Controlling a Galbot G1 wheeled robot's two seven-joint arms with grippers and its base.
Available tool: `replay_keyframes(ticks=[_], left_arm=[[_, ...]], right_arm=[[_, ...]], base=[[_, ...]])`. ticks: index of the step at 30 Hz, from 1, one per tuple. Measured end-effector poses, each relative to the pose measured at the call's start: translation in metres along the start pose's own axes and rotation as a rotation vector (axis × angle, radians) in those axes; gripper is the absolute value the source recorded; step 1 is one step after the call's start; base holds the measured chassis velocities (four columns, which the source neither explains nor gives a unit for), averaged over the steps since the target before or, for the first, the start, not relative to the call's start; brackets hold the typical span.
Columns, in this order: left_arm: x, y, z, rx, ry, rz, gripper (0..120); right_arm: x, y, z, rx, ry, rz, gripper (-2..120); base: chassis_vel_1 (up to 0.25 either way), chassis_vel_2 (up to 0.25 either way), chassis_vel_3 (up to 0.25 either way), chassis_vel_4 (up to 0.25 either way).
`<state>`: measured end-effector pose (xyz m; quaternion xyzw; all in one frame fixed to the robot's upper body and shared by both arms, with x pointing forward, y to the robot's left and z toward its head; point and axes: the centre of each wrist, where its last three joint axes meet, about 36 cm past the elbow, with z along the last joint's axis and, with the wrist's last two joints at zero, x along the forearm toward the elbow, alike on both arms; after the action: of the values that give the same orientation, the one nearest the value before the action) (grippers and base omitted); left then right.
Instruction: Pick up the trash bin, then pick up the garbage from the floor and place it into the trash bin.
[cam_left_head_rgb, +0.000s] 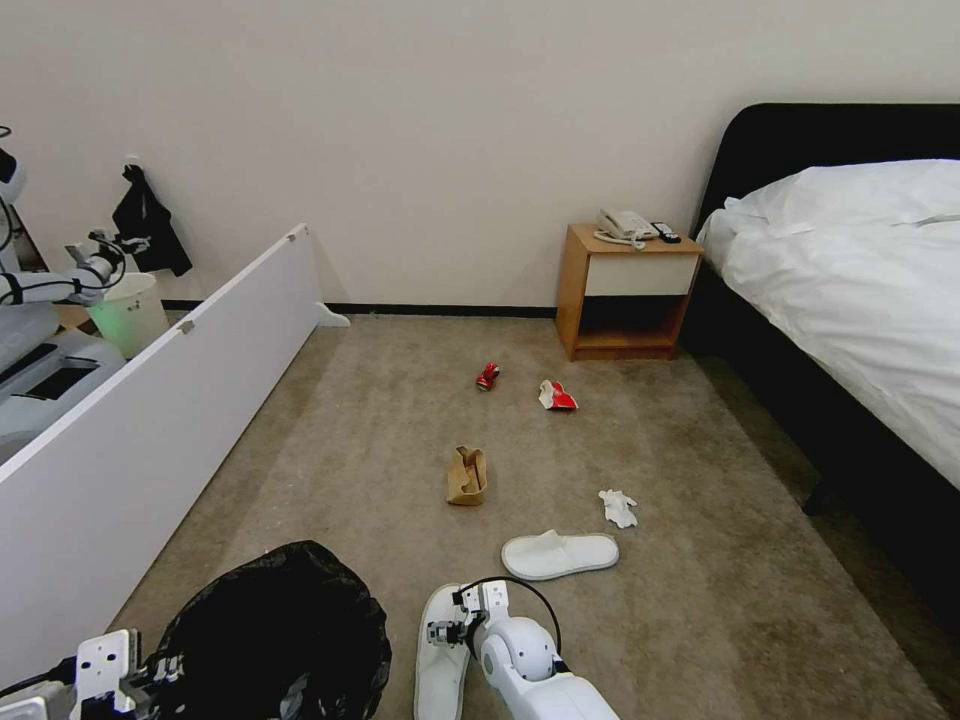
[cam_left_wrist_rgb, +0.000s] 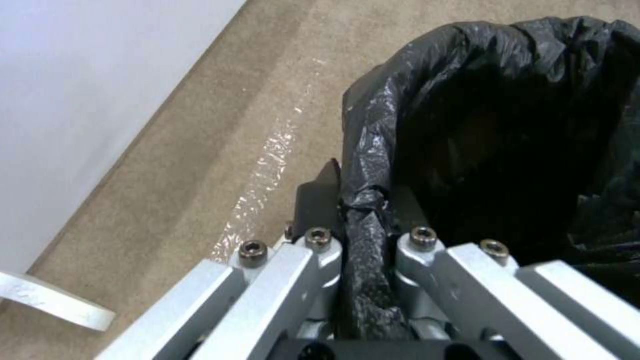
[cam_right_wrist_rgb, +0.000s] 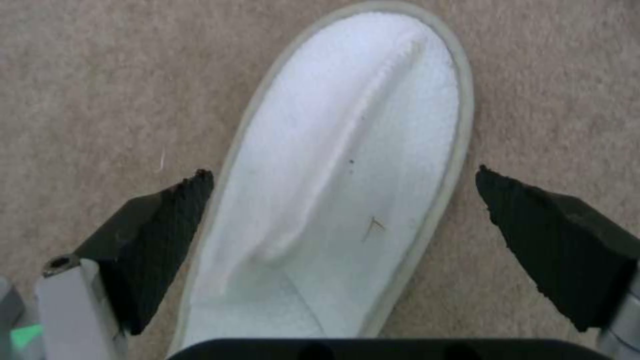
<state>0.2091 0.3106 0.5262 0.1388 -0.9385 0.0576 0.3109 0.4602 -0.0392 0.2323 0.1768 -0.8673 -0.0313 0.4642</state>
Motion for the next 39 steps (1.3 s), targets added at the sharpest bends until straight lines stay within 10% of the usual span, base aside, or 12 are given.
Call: replay_keyframes(ticks=[29, 39], left_arm=[[0.0, -0.002, 0.001, 0.005, 0.002, 0.007, 4], [-0.001, -0.005, 0.002, 0.004, 0.003, 0.015, 4]], right_arm=[[-0.001, -0.004, 0.002, -0.009, 0.005, -0.011, 1], [0.004, -0.013, 0.001, -0.014, 0.002, -0.005, 0]], base=[[0.0, 0.0, 0.0, 0.0], [0.0, 0.0, 0.0, 0.0]])
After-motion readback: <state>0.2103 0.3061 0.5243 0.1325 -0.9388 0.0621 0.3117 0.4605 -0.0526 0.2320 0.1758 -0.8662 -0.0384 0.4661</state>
